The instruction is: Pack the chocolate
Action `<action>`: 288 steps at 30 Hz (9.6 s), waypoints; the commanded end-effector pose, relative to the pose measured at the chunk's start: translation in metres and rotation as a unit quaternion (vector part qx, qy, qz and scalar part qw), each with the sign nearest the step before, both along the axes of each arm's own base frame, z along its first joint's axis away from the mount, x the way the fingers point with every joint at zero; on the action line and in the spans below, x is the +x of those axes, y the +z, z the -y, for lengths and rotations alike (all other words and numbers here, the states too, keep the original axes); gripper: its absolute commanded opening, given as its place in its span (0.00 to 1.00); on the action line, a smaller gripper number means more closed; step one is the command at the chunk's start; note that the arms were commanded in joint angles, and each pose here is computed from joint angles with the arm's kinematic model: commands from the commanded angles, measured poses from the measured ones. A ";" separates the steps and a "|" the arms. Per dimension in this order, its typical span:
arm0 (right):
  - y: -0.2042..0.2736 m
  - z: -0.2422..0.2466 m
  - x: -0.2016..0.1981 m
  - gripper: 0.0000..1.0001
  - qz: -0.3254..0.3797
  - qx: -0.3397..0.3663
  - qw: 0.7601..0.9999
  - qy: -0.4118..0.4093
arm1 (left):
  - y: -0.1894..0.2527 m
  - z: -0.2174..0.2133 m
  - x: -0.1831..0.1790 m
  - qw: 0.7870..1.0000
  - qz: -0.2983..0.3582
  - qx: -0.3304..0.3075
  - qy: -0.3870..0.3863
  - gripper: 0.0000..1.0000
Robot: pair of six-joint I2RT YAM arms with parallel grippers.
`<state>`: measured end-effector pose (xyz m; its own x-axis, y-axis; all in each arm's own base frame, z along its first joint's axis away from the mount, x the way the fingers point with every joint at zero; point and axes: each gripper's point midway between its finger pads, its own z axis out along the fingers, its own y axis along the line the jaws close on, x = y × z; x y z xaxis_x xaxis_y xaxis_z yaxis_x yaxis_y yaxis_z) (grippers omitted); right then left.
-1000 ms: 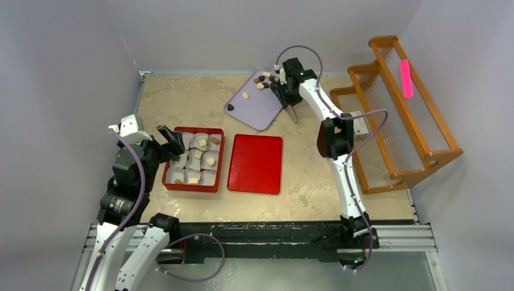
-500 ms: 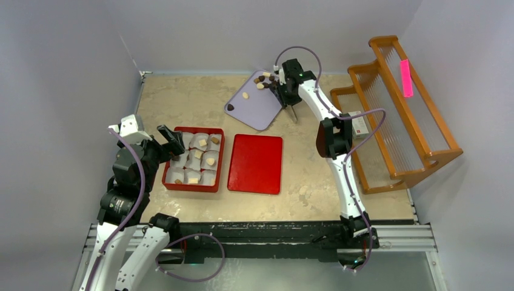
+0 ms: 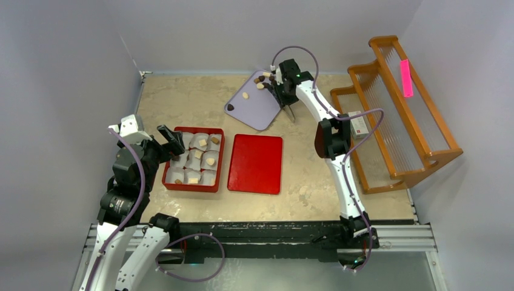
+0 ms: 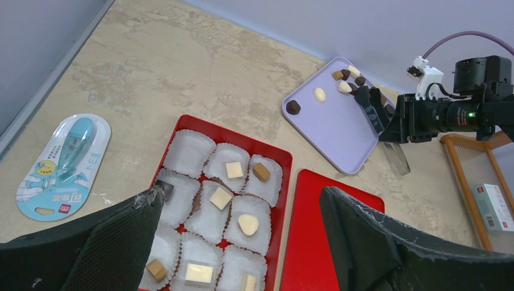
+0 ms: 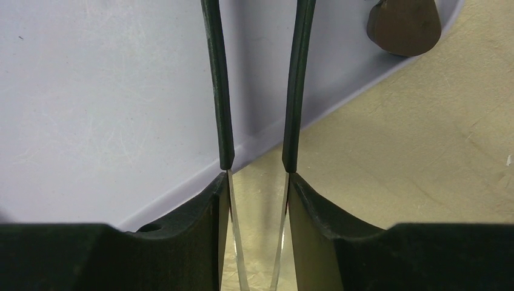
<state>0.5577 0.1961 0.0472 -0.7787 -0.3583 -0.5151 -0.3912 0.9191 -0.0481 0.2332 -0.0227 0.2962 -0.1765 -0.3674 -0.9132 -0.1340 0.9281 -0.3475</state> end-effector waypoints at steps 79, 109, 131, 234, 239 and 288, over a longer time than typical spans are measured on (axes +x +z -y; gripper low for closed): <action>0.107 -0.308 -0.244 0.31 0.023 0.177 0.942 0.284 | 0.032 -0.037 -0.027 0.992 0.079 -0.025 0.091 1.00; 0.065 -0.323 -0.240 0.35 -0.001 0.167 0.943 0.287 | 0.030 -0.034 -0.024 0.993 0.076 -0.024 0.083 1.00; 0.061 -0.324 -0.237 0.41 0.005 0.161 0.945 0.284 | 0.029 -0.032 -0.022 0.994 0.074 -0.023 0.077 1.00; 0.065 -0.023 -0.227 0.60 0.078 0.049 0.994 0.059 | 0.017 -0.011 -0.008 0.998 0.049 -0.015 0.025 1.00; 0.079 -0.081 -0.276 0.56 0.100 0.109 0.960 0.236 | 0.019 -0.013 -0.010 0.998 0.050 -0.016 0.030 1.00; -0.022 -0.173 -0.384 0.15 0.076 0.058 0.852 0.515 | 0.026 -0.017 -0.017 0.997 0.068 -0.020 0.037 0.98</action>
<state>0.1725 0.3614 0.0182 -0.0346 -0.7644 -0.6438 -0.9901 0.1140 -0.0820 0.2141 -0.0036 0.3126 -0.0522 -0.4099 -0.9106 -0.1768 0.9013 -0.3956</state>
